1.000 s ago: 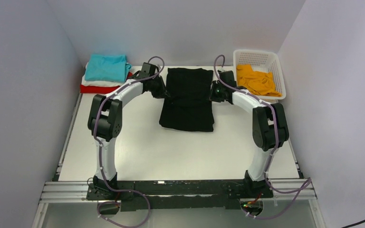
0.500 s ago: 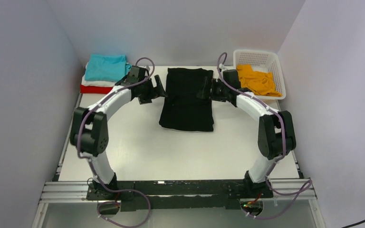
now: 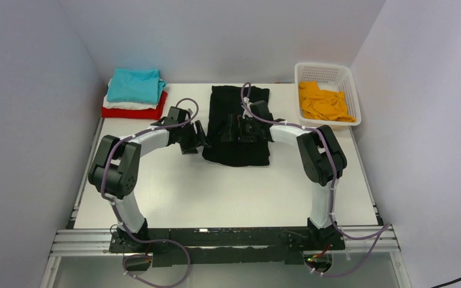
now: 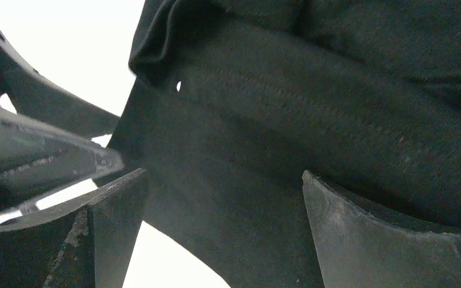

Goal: Fold and stack the t-shirts
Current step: Fold the folded rectangular tshirt in 1/3 of the way

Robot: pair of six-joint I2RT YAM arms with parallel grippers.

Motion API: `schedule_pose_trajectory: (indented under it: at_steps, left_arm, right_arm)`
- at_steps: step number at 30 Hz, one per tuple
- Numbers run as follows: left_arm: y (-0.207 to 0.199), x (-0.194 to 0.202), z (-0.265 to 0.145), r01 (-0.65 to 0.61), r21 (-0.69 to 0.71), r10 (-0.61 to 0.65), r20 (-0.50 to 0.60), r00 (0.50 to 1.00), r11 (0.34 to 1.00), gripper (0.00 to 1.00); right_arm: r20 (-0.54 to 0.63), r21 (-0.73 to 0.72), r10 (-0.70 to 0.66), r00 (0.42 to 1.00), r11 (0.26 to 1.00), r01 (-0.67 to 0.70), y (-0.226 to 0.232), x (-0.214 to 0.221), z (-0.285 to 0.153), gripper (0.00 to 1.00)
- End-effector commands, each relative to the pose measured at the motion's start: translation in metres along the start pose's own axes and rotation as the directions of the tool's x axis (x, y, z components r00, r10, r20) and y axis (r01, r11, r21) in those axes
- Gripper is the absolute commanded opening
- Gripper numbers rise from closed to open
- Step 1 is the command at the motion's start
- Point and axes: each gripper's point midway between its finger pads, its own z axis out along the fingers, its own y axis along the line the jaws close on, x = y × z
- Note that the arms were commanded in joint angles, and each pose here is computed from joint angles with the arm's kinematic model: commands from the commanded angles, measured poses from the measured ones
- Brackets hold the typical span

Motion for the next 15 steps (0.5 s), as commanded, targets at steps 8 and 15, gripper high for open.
schedule_pose_trajectory:
  at_steps: [8, 15]
  left_arm:
    - [0.019, 0.022, 0.03, -0.03, -0.082, 0.022, -0.1, 0.995, 0.996, 0.49]
    - [0.024, 0.016, 0.041, -0.038, -0.118, 0.025, -0.108, 0.994, 0.992, 0.42]
  right_arm:
    - [0.198, -0.039, 0.011, 0.98, 0.999, -0.003, -0.007, -0.098, 0.016, 1.0]
    - [0.264, 0.012, -0.026, 0.964, 1.0, 0.023, -0.039, -0.14, 0.027, 1.0]
